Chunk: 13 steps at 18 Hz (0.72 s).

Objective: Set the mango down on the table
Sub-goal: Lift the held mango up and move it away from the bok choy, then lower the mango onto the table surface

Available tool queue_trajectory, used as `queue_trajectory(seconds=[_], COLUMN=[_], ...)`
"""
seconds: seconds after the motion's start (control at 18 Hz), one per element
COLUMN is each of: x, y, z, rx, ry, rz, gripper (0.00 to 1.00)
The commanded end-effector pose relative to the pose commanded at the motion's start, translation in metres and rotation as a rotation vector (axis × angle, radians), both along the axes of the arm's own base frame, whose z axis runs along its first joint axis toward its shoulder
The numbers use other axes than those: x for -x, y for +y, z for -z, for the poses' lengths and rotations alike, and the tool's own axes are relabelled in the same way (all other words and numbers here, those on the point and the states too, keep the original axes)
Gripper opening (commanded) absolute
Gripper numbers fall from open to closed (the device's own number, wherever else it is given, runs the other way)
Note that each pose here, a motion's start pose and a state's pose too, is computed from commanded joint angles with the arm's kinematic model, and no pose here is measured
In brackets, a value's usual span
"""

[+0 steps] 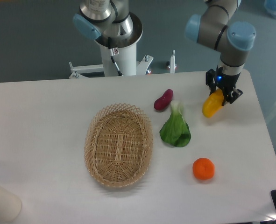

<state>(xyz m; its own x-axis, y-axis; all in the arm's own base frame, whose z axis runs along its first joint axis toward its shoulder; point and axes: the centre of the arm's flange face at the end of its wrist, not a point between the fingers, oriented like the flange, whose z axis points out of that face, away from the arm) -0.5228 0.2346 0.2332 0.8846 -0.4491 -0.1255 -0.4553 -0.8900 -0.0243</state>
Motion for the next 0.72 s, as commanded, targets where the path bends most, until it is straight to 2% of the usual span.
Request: queue_trajectory(seconds=[0.17,0.33,0.56,0.72], x=[0.001,0.003,0.0,0.0], y=[0.003,0.013,0.013,0.013], z=[0.003,0.01,0.014,0.015], rx=[-0.024,-0.104,-0.106,-0.102], ry=[-0.012,-0.028,-0.036,-0.036], rz=[-0.048,-0.1,-0.103,-0.096], gripper=[0.47,0.47,0.48,0.52])
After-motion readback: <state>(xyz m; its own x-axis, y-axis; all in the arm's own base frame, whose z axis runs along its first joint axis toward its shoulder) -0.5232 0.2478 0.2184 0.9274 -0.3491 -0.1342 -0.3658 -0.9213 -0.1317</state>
